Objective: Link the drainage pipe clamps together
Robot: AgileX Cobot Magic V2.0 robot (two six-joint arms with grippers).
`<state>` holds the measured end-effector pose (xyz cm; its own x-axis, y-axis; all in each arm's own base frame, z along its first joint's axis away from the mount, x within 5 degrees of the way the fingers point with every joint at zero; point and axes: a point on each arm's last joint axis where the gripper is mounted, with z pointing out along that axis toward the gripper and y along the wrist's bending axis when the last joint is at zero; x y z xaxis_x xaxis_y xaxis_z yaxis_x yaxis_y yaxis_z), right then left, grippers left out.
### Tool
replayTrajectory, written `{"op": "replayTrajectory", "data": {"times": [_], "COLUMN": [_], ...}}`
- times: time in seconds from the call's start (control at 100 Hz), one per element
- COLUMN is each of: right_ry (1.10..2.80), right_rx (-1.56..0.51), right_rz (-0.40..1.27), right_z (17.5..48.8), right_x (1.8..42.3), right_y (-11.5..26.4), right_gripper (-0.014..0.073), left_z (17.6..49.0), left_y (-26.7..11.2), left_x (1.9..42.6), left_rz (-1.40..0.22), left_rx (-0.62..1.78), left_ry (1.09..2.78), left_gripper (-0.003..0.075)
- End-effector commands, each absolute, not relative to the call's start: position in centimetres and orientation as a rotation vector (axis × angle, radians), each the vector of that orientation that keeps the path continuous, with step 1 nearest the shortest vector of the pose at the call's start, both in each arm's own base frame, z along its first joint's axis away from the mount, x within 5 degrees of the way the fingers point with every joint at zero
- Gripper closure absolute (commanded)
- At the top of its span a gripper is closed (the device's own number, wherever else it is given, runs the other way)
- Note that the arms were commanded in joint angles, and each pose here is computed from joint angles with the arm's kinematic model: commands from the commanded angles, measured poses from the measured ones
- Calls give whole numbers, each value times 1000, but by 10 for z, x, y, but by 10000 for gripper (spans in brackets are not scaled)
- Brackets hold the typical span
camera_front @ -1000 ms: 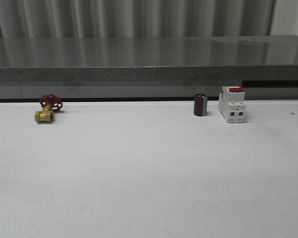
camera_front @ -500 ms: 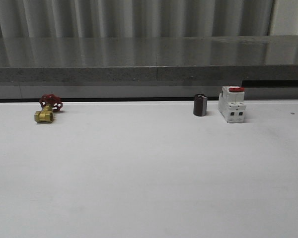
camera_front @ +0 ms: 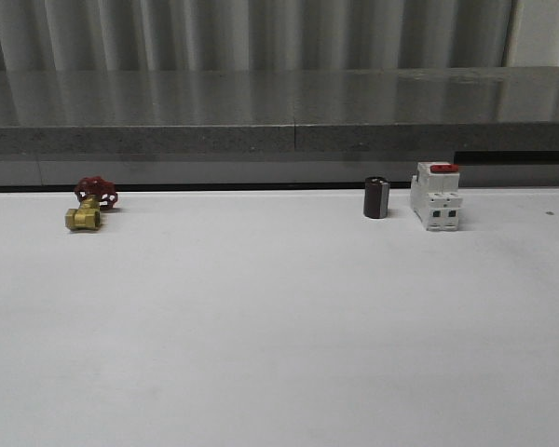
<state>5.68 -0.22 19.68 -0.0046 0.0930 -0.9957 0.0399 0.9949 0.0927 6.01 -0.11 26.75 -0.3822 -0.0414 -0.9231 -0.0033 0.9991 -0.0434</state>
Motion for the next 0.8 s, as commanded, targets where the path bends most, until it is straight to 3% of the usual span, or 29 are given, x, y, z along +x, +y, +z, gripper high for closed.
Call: {"op": "replayTrajectory", "data": {"times": [0.0, 0.16, 0.23, 0.3, 0.45, 0.52, 0.79], "right_ry": [1453, 1453, 1453, 1453, 1453, 1453, 1453], "right_rx": [94, 94, 94, 94, 94, 94, 94], "right_rz": [31, 31, 31, 31, 31, 31, 31], "right_z": [212, 212, 212, 212, 212, 212, 212], "right_x": [54, 54, 54, 54, 54, 54, 54], "right_y": [-2, -2, -2, -2, -2, -2, -2], "right_gripper": [655, 655, 655, 655, 655, 655, 655], "left_z": [285, 293, 296, 299, 299, 297, 281], "left_y": [-2, -2, -1, -1, 1, 7, 39], "left_x": [72, 100, 115, 130, 164, 182, 252], "left_rz": [-49, -42, -38, -45, -26, -15, 1], "left_rx": [-27, -34, -42, -56, -61, -95, -280], "left_ry": [2021, 2159, 2196, 2224, 2304, 2348, 2583], "left_gripper": [740, 736, 687, 568, 198, 112, 147]}}
